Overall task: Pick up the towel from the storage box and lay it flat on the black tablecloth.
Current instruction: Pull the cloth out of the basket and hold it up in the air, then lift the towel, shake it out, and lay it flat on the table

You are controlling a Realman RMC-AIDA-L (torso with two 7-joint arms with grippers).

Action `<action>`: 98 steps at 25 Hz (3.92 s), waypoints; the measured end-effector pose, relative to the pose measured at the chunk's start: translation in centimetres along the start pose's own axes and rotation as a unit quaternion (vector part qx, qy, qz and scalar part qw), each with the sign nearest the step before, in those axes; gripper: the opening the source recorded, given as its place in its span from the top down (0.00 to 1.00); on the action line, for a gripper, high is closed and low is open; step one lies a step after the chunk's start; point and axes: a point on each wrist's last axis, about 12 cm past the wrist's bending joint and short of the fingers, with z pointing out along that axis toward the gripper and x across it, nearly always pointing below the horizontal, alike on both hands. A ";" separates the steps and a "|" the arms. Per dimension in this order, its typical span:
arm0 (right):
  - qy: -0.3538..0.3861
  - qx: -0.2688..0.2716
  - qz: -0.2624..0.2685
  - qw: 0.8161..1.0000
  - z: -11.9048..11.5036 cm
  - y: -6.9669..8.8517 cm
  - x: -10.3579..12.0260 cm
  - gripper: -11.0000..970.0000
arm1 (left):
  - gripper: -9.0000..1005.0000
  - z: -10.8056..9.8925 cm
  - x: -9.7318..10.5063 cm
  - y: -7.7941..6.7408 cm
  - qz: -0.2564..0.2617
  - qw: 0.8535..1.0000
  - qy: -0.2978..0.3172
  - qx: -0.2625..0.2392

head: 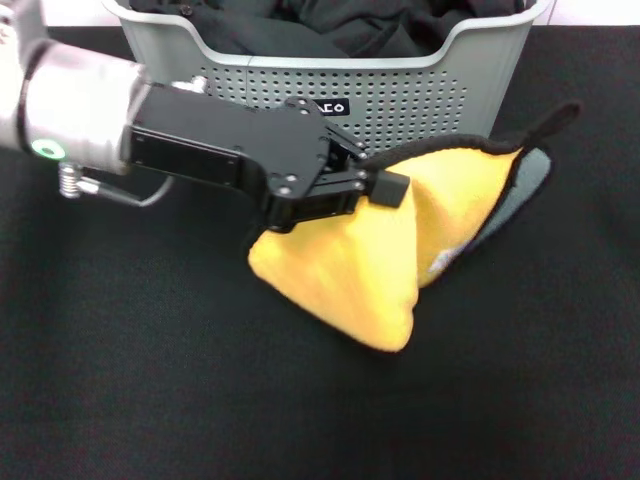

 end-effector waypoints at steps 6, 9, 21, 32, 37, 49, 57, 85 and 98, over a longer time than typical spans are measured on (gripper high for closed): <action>0.059 -0.099 -0.010 0.993 2.8 0.2 -0.1 0.86 | 0.99 -0.5 -0.9 -0.8 0.012 0.999 0.010 0.043; 0.070 -0.135 -0.020 0.988 3.8 0.5 -0.3 0.84 | 0.99 -0.1 -0.9 -0.9 0.010 0.998 0.017 0.053; 0.092 -0.198 -0.003 0.976 7.8 0.5 -0.6 0.55 | 0.99 0.8 -0.9 -1.4 0.024 0.996 0.025 0.087; 0.107 -0.195 0.009 0.975 7.9 0.7 0.2 0.46 | 0.99 0.8 -1.2 -1.7 0.042 0.994 0.017 0.101; 0.110 -0.201 0.012 0.973 8.8 0.7 0.4 0.45 | 0.99 1.0 -1.3 -1.7 0.045 0.993 0.016 0.105; 0.105 -0.253 0.006 0.962 10.9 1.6 0.3 0.46 | 0.99 1.1 -1.2 -1.7 0.043 0.994 0.011 0.103; 0.095 -0.252 0.007 0.963 10.3 1.7 0.1 0.47 | 0.99 1.1 -1.2 -1.7 0.041 0.994 0.009 0.100; 0.091 -0.236 0.001 0.968 9.5 2.0 0.8 0.80 | 0.99 1.0 -0.7 -1.8 0.034 0.995 0.004 0.098; -0.020 -0.241 -0.025 0.970 9.3 2.1 -2.3 0.98 | 0.95 2.1 1.6 -1.2 0.018 0.996 -0.028 0.088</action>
